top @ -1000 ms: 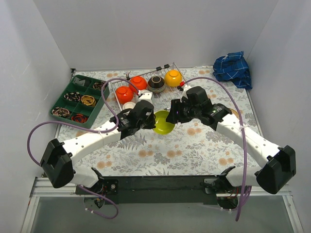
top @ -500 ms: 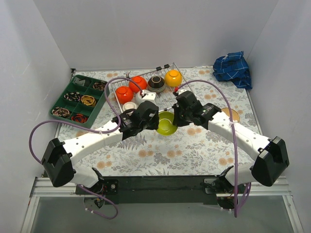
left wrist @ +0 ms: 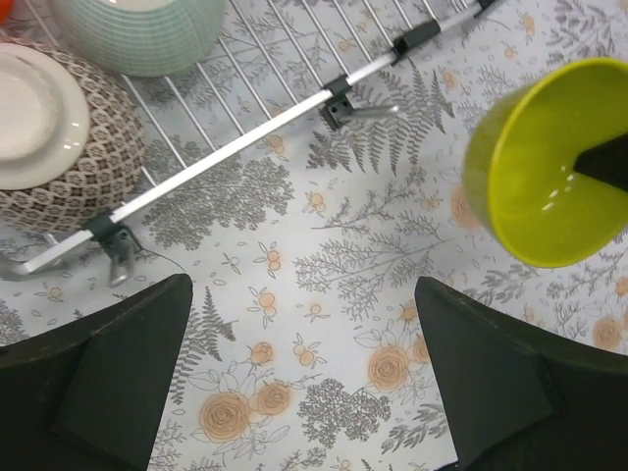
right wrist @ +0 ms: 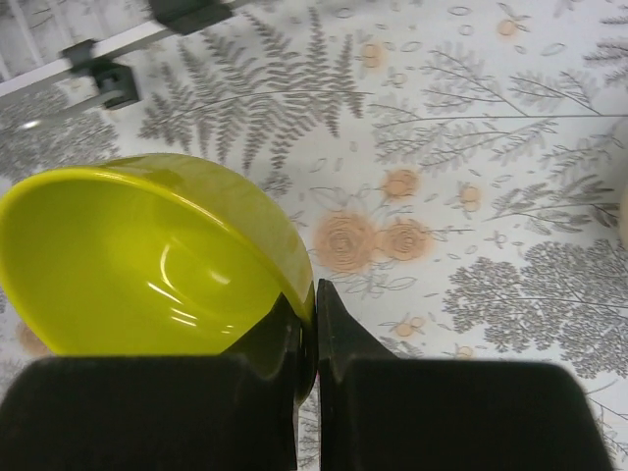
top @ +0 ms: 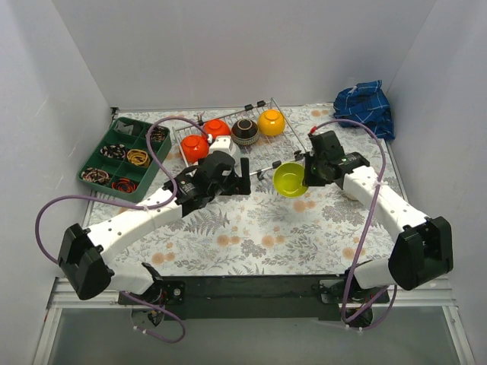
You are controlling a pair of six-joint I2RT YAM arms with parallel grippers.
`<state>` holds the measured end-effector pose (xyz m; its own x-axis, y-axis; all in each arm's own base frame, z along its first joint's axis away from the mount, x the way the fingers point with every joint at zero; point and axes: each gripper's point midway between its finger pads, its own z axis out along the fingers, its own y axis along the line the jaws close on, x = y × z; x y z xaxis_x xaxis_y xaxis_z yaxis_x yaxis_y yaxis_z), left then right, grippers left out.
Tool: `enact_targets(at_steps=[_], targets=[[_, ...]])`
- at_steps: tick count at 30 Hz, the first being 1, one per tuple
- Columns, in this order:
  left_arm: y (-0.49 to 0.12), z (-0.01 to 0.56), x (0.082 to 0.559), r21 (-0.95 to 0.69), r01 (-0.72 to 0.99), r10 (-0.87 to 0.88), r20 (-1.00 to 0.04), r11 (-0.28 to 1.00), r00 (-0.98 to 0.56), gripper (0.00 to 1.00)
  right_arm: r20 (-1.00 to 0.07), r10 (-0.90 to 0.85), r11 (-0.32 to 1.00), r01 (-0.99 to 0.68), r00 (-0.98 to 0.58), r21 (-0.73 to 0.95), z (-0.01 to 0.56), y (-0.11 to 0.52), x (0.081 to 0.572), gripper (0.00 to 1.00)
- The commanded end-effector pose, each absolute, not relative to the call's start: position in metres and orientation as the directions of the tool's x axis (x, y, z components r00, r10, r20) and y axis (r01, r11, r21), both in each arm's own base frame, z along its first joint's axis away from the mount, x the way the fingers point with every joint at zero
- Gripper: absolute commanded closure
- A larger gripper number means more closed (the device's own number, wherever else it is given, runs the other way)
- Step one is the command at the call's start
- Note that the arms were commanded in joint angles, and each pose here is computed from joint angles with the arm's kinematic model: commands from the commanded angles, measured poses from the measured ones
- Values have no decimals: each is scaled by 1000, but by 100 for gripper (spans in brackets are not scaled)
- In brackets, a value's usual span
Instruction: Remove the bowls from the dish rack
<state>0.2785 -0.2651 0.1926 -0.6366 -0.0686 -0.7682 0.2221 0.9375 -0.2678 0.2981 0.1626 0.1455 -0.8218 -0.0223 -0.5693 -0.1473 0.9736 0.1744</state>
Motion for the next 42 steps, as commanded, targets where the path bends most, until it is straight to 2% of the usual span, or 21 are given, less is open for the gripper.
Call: enact_targets(at_steps=[1, 6, 12, 19, 29, 30, 31, 33, 35, 36, 40, 42], targets=[[-238, 225, 295, -323, 178, -159, -787, 930, -596, 2, -559, 49, 978, -75, -827, 197, 141, 125, 311, 99], [-202, 235, 311, -390, 117, -253, -768, 913, -588, 2, -519, 126, 979, 22, -845, 202, 124, 87, 320, 99], [-173, 245, 314, -378, 75, -275, -783, 923, -557, 2, -438, 206, 967, 113, -875, 228, 96, 63, 321, 99], [-149, 237, 309, -317, 34, -250, -805, 948, -537, 2, -331, 214, 966, 149, -919, 210, 47, 56, 308, 99], [-142, 247, 301, -336, 43, -274, -830, 941, -487, 2, -327, 255, 959, 196, -910, 203, 33, 48, 311, 98], [-142, 246, 300, -340, 46, -276, -829, 939, -486, 2, -333, 257, 959, 195, -907, 208, 33, 48, 313, 95], [-142, 245, 300, -339, 49, -275, -831, 939, -484, 2, -337, 260, 958, 196, -905, 210, 33, 48, 314, 88], [-142, 243, 298, -340, 55, -274, -833, 939, -481, 2, -342, 260, 957, 194, -903, 215, 35, 50, 316, 85], [-142, 243, 297, -343, 63, -273, -836, 937, -476, 2, -336, 261, 957, 195, -905, 216, 36, 49, 314, 73], [-144, 245, 297, -349, 79, -274, -838, 934, -473, 2, -343, 260, 957, 194, -903, 214, 37, 49, 313, 63], [-150, 242, 300, -332, 122, -238, -847, 936, -475, 2, -377, 257, 956, 178, -890, 233, 55, 50, 308, 42], [-154, 242, 304, -320, 139, -221, -853, 937, -473, 2, -416, 250, 953, 146, -875, 265, 75, 55, 307, 35]])
